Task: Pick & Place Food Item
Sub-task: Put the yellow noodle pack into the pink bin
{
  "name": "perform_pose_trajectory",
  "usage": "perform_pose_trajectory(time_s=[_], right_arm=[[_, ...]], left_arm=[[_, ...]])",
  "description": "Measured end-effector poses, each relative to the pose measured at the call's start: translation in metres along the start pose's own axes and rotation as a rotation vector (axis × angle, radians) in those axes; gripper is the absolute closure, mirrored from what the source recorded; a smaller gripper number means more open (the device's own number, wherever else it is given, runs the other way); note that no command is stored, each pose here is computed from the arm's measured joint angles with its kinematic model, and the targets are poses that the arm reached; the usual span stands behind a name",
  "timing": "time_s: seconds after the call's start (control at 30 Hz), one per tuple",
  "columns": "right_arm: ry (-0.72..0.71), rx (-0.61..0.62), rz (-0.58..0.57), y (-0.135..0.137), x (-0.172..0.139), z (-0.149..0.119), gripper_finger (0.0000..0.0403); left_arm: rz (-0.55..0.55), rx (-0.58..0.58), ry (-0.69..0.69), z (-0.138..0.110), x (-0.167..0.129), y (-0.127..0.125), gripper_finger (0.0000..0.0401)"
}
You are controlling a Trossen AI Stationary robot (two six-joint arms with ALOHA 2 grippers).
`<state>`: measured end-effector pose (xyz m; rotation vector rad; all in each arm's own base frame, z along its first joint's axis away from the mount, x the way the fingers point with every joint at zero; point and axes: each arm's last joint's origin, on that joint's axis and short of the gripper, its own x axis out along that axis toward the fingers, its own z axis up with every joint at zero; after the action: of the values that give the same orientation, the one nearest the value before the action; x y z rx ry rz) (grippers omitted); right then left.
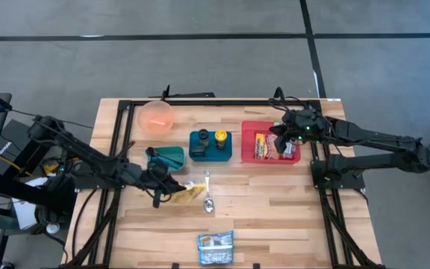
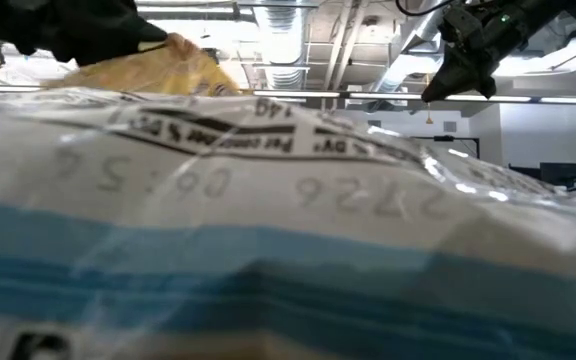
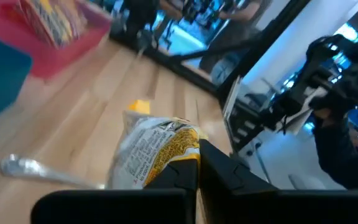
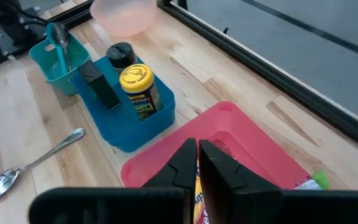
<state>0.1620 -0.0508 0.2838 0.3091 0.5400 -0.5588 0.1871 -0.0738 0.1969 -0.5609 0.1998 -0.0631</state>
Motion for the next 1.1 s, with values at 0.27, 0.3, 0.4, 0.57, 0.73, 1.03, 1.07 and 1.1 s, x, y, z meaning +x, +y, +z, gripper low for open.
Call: perform_pose_trajectory(time_s=[0.27, 0.3, 0.4, 0.57, 0.73, 1.03, 1.07, 1.1], right_arm=[[-0.107, -0.133, 0.122, 0.022, -0.003, 0.006, 0.0391], [-0.121, -0.148, 0.136, 0.024, -0.004, 0.007, 0.0391], [-0.152, -0.193, 0.172, 0.032, -0.004, 0.008, 0.0391], [-0.146, -0.254, 0.197, 0.042, 0.004, 0.007, 0.0391], [-0.104, -0.294, 0.2, 0.052, 0.022, 0.003, 0.0391], [-0.108, -0.366, 0.201, 0.063, 0.048, 0.002, 0.0391], [-0.111, -0.369, 0.203, 0.065, 0.051, 0.002, 0.0391], [-0.113, -0.369, 0.205, 0.066, 0.053, 0.002, 0.0391]], left_arm=[[0.037, 0.046, -0.087, 0.015, 0.001, 0.009, 0.0401], [0.047, 0.044, -0.094, 0.016, 0.002, 0.011, 0.0401], [0.066, 0.038, -0.117, 0.021, 0.003, 0.016, 0.0401], [0.025, 0.023, -0.153, 0.03, 0.004, 0.021, 0.0401], [0.007, 0.016, -0.186, 0.038, 0.004, 0.026, 0.0401], [-0.02, 0.009, -0.189, 0.046, 0.006, 0.037, 0.0401], [-0.028, 0.008, -0.189, 0.047, 0.007, 0.038, 0.0401], [-0.033, 0.005, -0.186, 0.048, 0.009, 0.039, 0.0401]])
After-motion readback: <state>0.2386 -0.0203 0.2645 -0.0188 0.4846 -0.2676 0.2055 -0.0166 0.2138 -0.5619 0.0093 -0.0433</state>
